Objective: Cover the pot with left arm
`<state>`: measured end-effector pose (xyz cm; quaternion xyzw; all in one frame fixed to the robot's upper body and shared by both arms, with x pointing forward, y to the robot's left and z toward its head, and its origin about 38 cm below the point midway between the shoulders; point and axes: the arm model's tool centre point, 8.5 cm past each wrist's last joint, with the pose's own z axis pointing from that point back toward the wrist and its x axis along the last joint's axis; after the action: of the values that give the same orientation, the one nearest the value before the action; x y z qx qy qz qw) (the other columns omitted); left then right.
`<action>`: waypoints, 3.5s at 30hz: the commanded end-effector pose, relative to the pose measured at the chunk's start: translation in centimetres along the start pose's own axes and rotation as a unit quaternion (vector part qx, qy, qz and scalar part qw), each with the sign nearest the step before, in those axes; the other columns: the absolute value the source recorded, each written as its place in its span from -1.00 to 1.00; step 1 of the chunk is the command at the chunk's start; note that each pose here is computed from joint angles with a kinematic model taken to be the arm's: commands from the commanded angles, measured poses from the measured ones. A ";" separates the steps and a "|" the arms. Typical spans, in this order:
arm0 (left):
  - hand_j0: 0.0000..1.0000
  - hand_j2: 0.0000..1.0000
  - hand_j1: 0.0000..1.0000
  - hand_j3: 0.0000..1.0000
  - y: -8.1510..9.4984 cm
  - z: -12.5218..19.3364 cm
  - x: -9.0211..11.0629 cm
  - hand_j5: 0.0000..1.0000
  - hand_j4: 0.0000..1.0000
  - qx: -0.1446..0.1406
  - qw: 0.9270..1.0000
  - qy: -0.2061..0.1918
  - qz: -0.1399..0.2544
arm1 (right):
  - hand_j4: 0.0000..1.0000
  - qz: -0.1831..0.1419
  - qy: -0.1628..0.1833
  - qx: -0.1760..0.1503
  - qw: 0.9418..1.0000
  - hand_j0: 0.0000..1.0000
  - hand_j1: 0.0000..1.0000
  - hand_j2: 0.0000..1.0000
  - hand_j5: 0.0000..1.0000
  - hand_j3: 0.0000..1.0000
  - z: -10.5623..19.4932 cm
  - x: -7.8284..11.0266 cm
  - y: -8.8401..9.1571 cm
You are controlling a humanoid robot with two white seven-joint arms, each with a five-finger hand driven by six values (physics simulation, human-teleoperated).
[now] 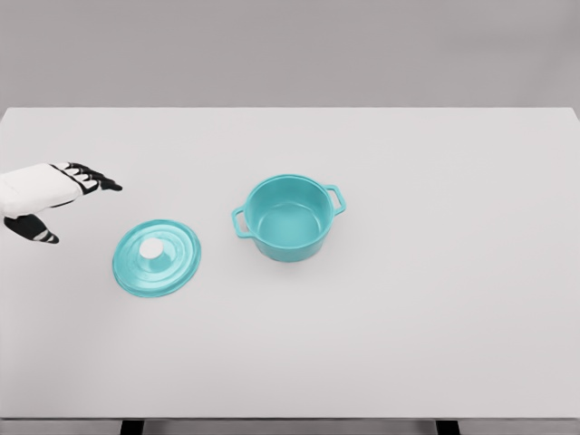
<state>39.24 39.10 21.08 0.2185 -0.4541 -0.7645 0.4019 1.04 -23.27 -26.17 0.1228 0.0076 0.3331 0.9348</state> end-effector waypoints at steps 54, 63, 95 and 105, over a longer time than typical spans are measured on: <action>1.00 1.00 1.00 1.00 -0.9 -6.0 5.9 1.00 1.00 -0.063 0.984 -0.151 0.065 | 1.00 -0.001 0.003 0.000 1.000 1.00 1.00 1.00 1.00 1.00 0.0 -0.3 0.2; 0.68 0.68 0.68 0.68 -0.9 -6.0 5.9 0.68 0.68 -0.063 0.985 -0.151 0.062 | 1.00 -0.001 0.003 0.000 1.000 1.00 1.00 1.00 1.00 1.00 0.0 -0.3 0.2; 0.42 0.42 0.42 0.42 -2.0 -6.6 5.5 0.42 0.42 -0.081 0.985 -0.139 0.063 | 1.00 -0.001 0.003 0.000 1.000 1.00 1.00 1.00 1.00 1.00 0.0 -0.3 0.2; 0.22 0.22 0.22 0.22 -2.0 -6.6 5.6 0.22 0.22 -0.081 0.985 -0.140 0.063 | 1.00 -0.001 0.003 0.000 1.000 1.00 1.00 1.00 1.00 1.00 0.0 -0.3 0.2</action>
<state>39.75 31.68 16.24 0.0480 -0.4543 -0.7962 0.3968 0.64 -23.31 -26.18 0.1220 0.0108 0.3322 0.9352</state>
